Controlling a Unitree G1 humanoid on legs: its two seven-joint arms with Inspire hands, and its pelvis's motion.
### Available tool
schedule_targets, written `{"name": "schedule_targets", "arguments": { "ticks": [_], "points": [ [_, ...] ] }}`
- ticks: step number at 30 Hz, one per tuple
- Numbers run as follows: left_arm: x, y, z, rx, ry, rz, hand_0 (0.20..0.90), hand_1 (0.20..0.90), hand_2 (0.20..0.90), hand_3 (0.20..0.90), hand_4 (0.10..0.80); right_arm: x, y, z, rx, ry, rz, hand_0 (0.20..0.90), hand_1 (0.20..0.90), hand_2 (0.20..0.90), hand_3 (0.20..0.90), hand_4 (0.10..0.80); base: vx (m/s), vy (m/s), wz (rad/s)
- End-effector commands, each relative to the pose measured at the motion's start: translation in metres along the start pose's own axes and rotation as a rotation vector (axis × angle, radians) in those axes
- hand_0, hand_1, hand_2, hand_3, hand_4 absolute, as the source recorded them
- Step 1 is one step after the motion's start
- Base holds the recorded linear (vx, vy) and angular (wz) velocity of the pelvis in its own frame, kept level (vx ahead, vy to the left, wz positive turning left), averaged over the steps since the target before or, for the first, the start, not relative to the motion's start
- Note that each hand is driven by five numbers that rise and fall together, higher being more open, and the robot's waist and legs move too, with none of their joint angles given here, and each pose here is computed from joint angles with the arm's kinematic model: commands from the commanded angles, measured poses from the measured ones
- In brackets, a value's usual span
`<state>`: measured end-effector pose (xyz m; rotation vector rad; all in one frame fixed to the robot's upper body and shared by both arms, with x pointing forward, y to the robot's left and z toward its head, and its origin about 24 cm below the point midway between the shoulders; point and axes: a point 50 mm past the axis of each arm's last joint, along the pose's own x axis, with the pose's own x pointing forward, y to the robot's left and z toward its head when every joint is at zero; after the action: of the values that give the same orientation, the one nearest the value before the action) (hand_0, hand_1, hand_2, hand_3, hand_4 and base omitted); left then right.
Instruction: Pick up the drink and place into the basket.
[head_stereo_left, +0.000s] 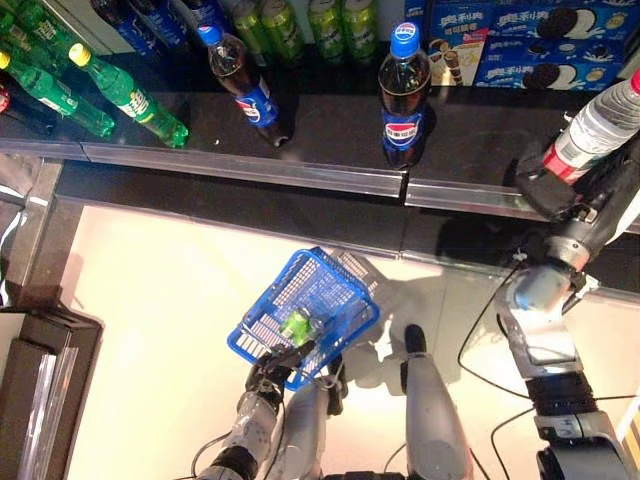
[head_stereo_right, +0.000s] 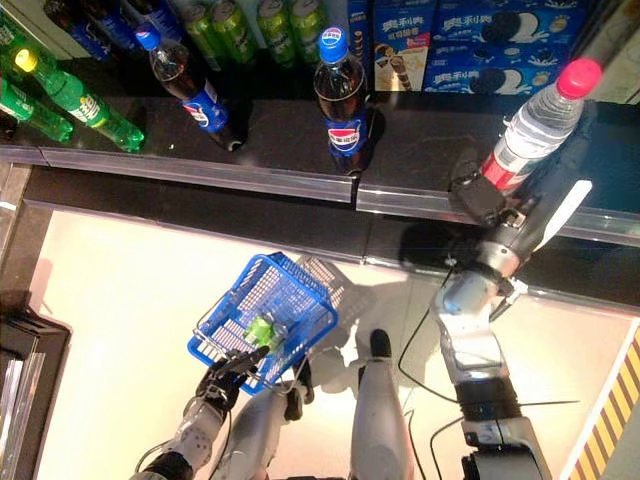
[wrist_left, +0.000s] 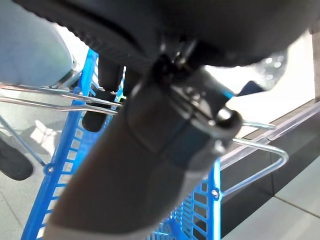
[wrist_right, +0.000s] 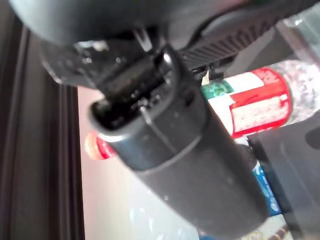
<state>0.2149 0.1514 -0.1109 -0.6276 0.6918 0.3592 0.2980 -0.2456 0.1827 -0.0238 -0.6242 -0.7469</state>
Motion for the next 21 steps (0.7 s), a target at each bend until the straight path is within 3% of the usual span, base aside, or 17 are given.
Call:
{"name": "schedule_targets", "arguments": {
  "ticks": [1,14,15,16,17,21],
  "points": [
    [-0.019,0.065,-0.02,0.048,0.07,0.178,0.3,0.3,0.3,0.2,0.1,0.025,0.004,0.054,0.128,-0.233,-0.045,0.9,0.9,0.9,0.9,0.8,0.0,0.0,0.0],
    [-0.017,0.061,-0.017,0.055,0.066,0.151,0.3,0.3,0.3,0.2,0.1,0.045,0.004,0.058,0.158,-0.195,-0.071,0.9,0.9,0.9,0.9,0.8,0.0,-0.001,0.01],
    [-0.017,0.061,-0.017,0.054,0.065,0.15,0.3,0.3,0.3,0.2,0.1,0.047,0.005,0.058,0.167,-0.19,-0.073,0.7,0.7,0.7,0.667,0.567,0.0,0.0,0.0],
    [-0.016,0.061,-0.016,0.053,0.064,0.149,0.3,0.3,0.3,0.2,0.1,0.048,0.005,0.059,0.173,-0.19,-0.08,0.399,0.399,0.399,0.315,0.215,0.0,0.0,0.0],
    [-0.016,0.06,-0.016,0.054,0.063,0.147,0.3,0.3,0.3,0.2,0.1,0.049,0.005,0.06,0.177,-0.192,-0.083,0.3,0.3,0.3,0.2,0.1,-0.021,-0.012,0.04],
    [-0.016,0.059,-0.016,0.057,0.063,0.139,0.3,0.3,0.3,0.2,0.1,0.052,0.007,0.067,0.179,-0.214,-0.089,0.3,0.3,0.3,0.2,0.1,-0.002,0.001,0.04]
  ]
}}
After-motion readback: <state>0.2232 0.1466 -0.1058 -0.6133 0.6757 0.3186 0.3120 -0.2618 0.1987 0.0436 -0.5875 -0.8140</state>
